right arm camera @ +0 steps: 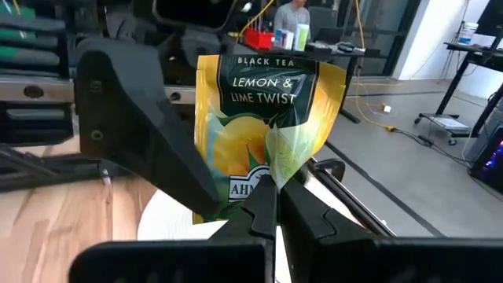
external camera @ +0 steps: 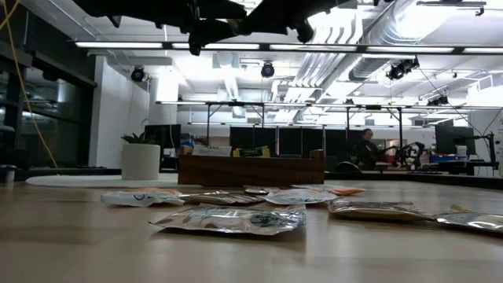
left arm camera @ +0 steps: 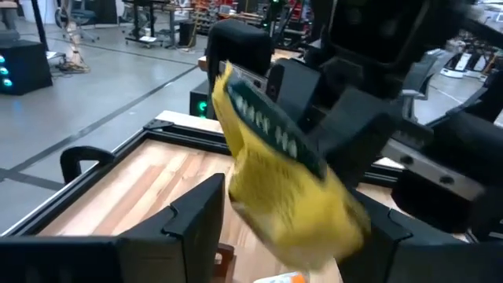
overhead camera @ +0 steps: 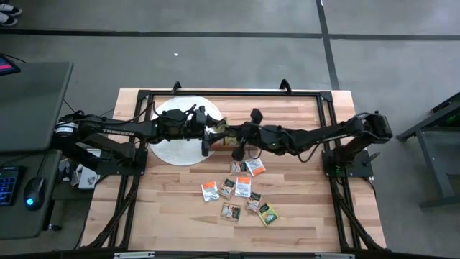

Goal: Pick & Place Tea
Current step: Put the yellow tea bag into the middle section of the wooden organizer

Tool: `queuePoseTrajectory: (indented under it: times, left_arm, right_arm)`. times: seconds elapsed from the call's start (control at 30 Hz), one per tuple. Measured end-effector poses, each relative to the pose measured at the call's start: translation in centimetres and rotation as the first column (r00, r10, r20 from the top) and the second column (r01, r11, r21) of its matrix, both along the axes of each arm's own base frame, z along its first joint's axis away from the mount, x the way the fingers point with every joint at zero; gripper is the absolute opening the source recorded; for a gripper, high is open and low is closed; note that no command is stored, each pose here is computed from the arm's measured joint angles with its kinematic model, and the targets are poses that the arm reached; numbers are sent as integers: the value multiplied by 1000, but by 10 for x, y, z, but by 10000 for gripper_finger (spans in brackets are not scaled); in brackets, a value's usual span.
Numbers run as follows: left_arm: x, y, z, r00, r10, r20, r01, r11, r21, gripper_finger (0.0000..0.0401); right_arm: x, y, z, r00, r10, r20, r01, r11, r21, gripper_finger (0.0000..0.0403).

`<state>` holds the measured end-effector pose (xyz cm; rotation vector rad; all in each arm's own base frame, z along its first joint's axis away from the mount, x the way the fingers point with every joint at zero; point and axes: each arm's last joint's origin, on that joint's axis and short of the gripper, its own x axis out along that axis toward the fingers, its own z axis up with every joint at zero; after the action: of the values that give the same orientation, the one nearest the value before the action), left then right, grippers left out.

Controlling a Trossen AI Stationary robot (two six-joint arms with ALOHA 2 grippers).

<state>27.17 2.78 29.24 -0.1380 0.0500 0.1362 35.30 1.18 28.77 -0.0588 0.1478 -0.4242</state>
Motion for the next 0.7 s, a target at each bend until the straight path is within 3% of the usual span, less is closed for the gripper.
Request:
queuePoseTrajectory:
  times: [0.13,0.37,0.53,0.7]
  left_arm:
    - [0,0,0,1000,11,-1,-11,1000,1,161]
    - [0,1,-2,999,25,-19,-25,999,20,18]
    - [-1,1,-4,998,32,-48,-31,999,19,15]
    - [-1,1,-7,997,29,-72,-27,999,23,6]
  right_arm:
    - [3,0,5,1000,1,-5,-2,1000,-10,0]
    - [1,-1,5,999,-25,-31,24,999,-36,0]
    - [1,0,2,998,-21,-64,18,999,-41,2]
    - [1,0,1,997,0,-77,-3,999,-38,28]
